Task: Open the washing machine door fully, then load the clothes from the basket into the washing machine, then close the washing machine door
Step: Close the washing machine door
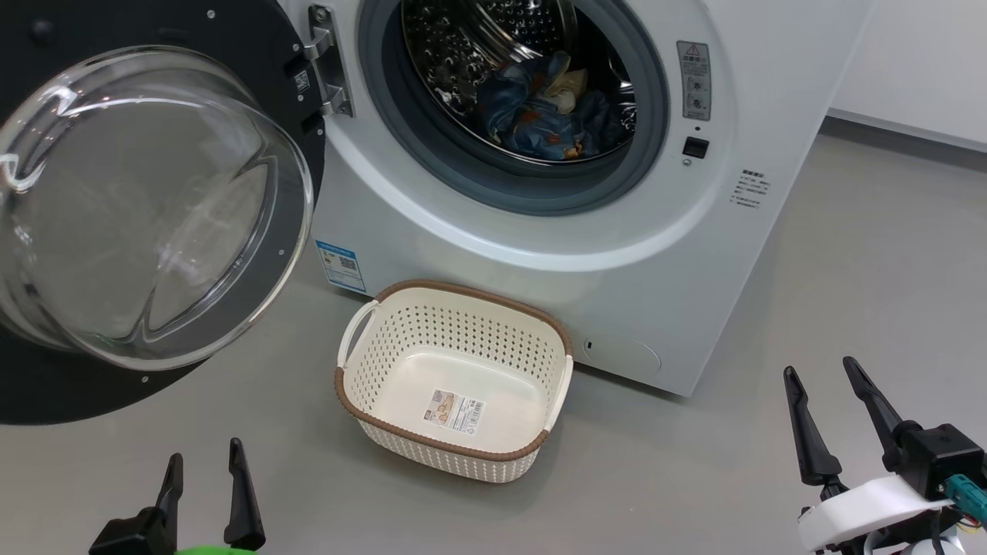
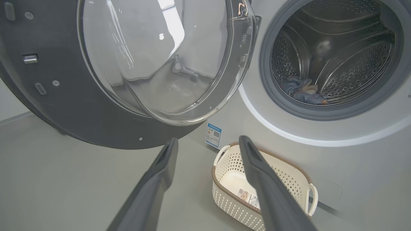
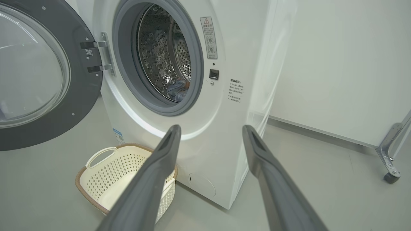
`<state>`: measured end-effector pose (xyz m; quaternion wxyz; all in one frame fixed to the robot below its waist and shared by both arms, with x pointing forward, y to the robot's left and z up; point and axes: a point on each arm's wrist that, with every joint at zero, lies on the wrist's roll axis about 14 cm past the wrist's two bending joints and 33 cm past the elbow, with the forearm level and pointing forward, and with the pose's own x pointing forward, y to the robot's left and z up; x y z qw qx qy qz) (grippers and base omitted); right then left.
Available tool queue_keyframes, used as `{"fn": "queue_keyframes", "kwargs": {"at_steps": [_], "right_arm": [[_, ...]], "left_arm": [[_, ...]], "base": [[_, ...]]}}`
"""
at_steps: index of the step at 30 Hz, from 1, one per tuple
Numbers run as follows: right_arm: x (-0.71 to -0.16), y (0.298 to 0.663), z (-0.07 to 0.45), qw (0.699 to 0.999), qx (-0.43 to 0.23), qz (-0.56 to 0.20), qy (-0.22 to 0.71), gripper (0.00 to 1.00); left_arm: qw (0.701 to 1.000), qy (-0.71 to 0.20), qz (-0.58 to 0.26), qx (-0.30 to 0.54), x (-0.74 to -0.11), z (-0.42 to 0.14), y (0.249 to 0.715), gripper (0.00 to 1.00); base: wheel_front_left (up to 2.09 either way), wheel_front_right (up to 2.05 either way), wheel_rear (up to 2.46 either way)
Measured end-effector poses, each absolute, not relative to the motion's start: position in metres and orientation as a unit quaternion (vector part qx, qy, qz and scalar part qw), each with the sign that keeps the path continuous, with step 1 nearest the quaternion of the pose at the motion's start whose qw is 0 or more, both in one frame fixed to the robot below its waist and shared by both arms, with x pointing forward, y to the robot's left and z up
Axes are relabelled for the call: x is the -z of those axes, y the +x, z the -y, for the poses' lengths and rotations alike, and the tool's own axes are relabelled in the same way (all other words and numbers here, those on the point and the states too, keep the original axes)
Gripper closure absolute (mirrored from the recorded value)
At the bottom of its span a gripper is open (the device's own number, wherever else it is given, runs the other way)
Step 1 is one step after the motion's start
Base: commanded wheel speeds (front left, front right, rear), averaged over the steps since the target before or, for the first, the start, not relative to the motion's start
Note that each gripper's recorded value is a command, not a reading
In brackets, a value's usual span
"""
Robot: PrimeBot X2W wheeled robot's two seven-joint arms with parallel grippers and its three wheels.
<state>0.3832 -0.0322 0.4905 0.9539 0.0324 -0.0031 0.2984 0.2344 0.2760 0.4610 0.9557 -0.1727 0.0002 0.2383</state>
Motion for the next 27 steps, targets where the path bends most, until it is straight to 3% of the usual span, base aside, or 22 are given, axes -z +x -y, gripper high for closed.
{"fn": "queue_keyframes", "kwargs": {"at_steps": [14,27], "right_arm": [[-0.497,0.377,-0.029,0.921,-0.387,0.011,0.031,0.00],[-0.495,0.377,-0.043,0.913,-0.408,0.009,0.030,0.00]], "left_arm": [[0.930,-0.170,0.027,-0.324,-0.469,-0.314,0.192,0.00],[0.922,-0.167,0.040,-0.346,-0.477,-0.326,0.185,0.01]], "base": [[0.00,0.00,0.00],[0.00,0.00,0.00]]}}
